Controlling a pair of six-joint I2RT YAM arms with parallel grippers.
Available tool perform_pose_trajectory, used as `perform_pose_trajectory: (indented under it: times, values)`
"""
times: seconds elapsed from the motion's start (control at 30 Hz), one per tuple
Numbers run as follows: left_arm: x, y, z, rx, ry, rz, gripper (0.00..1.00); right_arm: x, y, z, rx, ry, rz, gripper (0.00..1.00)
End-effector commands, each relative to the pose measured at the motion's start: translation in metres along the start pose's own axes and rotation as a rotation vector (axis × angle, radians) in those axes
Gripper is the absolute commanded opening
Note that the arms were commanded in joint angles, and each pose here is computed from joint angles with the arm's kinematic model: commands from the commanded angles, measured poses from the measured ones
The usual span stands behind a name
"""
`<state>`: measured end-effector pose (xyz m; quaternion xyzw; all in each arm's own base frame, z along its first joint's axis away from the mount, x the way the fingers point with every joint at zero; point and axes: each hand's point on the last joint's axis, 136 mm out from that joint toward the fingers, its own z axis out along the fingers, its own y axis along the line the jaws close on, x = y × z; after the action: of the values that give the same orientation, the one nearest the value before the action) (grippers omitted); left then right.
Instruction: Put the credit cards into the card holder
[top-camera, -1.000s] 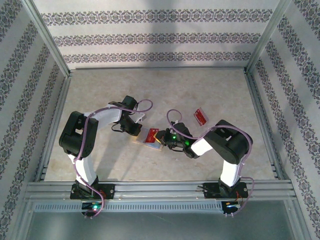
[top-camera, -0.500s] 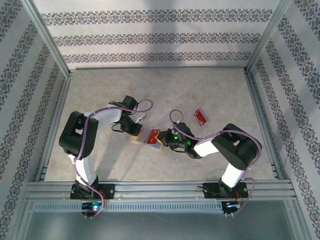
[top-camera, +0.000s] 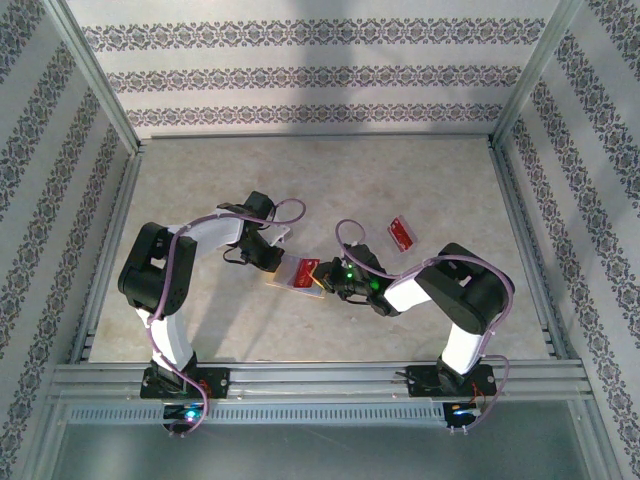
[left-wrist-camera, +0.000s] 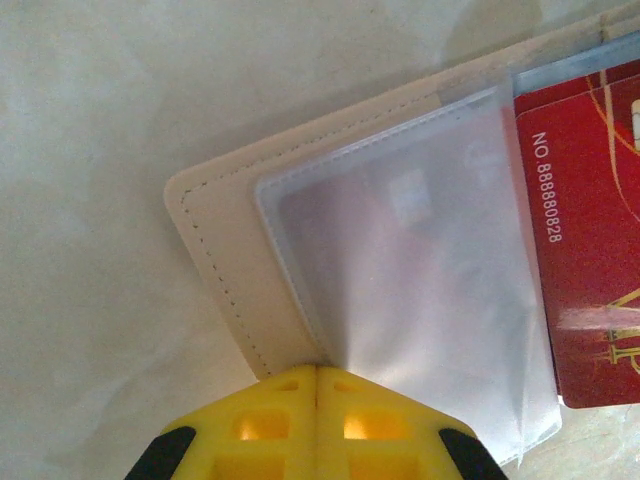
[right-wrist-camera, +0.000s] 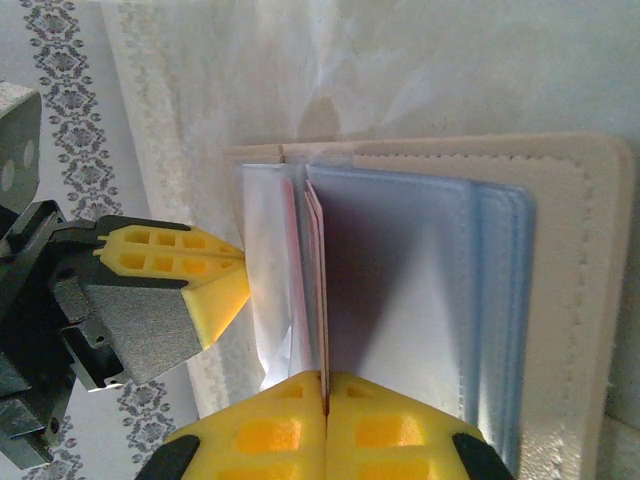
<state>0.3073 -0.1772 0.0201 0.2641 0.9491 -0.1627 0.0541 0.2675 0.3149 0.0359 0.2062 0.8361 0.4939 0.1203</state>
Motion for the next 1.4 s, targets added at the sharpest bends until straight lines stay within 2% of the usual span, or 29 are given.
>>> perform_pose_trajectory:
  times: [0.0,0.3,1.37]
  values:
    - [0.013,-0.005,0.012,0.001,0.060,0.003,0.00,0.000,0.012,0.005,-0.034,0.005,-0.019,0.00]
    - [0.014,-0.005,0.013,0.001,0.061,0.002,0.00,0.001,0.019,-0.013,-0.009,-0.014,-0.062,0.00]
    - [0.014,-0.005,0.013,-0.001,0.064,0.006,0.00,0.000,0.019,0.004,-0.032,0.000,-0.051,0.00]
